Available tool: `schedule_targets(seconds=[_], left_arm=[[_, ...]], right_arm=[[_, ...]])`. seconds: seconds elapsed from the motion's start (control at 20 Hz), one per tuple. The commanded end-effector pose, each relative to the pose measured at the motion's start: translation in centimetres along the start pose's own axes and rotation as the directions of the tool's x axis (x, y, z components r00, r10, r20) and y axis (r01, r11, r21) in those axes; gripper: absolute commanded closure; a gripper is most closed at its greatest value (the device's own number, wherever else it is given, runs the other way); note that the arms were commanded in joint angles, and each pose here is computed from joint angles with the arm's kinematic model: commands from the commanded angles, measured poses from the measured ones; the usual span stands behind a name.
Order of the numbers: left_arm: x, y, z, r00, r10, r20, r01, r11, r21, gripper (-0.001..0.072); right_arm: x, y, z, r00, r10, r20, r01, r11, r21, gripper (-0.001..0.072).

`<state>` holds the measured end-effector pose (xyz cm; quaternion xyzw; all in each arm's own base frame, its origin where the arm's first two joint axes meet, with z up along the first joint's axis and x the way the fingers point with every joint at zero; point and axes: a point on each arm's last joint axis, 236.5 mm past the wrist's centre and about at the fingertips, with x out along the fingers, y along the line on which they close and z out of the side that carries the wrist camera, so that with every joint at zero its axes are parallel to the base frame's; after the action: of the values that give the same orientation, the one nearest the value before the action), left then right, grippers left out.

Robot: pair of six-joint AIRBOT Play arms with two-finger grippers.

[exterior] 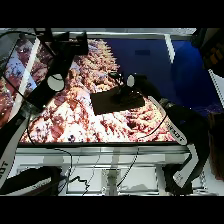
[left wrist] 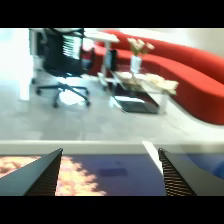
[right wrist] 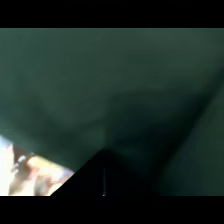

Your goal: Fold the clothes and pants, and hang the long-sleeved shirts on hangers.

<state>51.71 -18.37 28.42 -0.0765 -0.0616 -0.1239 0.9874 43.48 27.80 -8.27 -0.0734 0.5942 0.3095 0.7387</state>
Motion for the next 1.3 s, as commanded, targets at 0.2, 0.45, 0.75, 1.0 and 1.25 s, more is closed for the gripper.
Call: schedule_targets(seconds=[0.2, 0.45, 0.75, 1.0, 1.25], left_arm=[[-0.1, 1.4, 0.8, 1.000, 0.024, 0.012, -0.024, 1.000, 0.003, 0.0015], [-0.1, 1.4, 0.8, 1.000, 0.024, 0.012, -0.024, 1.000, 0.003, 0.0015], [-0.1, 1.4, 0.8, 1.000, 0.024, 0.012, -0.024, 1.000, 0.003, 0.0015], [-0.1, 1.4, 0.8, 1.000, 0.024, 0.012, -0.024, 1.000, 0.002, 0.0015], [-0.1, 1.2, 0.8, 1.000, 0.019, 0.012, -0.019, 1.000, 0.001, 0.0015]], right_arm=[[-2.7, -13.3, 0.7, 0.969, -0.233, 0.083, 0.191, 0.918, 0.346, 0.0703], [-7.1, -19.4, -0.5, 0.950, -0.290, 0.114, 0.197, 0.843, 0.500, 0.0703], [-10.6, -23.2, -3.1, 0.945, -0.313, 0.090, 0.221, 0.820, 0.527, 0.0704], [-10.3, -16.5, -6.0, 0.991, 0.118, 0.057, -0.127, 0.971, 0.201, 0.0704], [-10.8, -19.9, -3.0, 0.974, 0.031, 0.223, -0.137, 0.867, 0.478, 0.0017]])
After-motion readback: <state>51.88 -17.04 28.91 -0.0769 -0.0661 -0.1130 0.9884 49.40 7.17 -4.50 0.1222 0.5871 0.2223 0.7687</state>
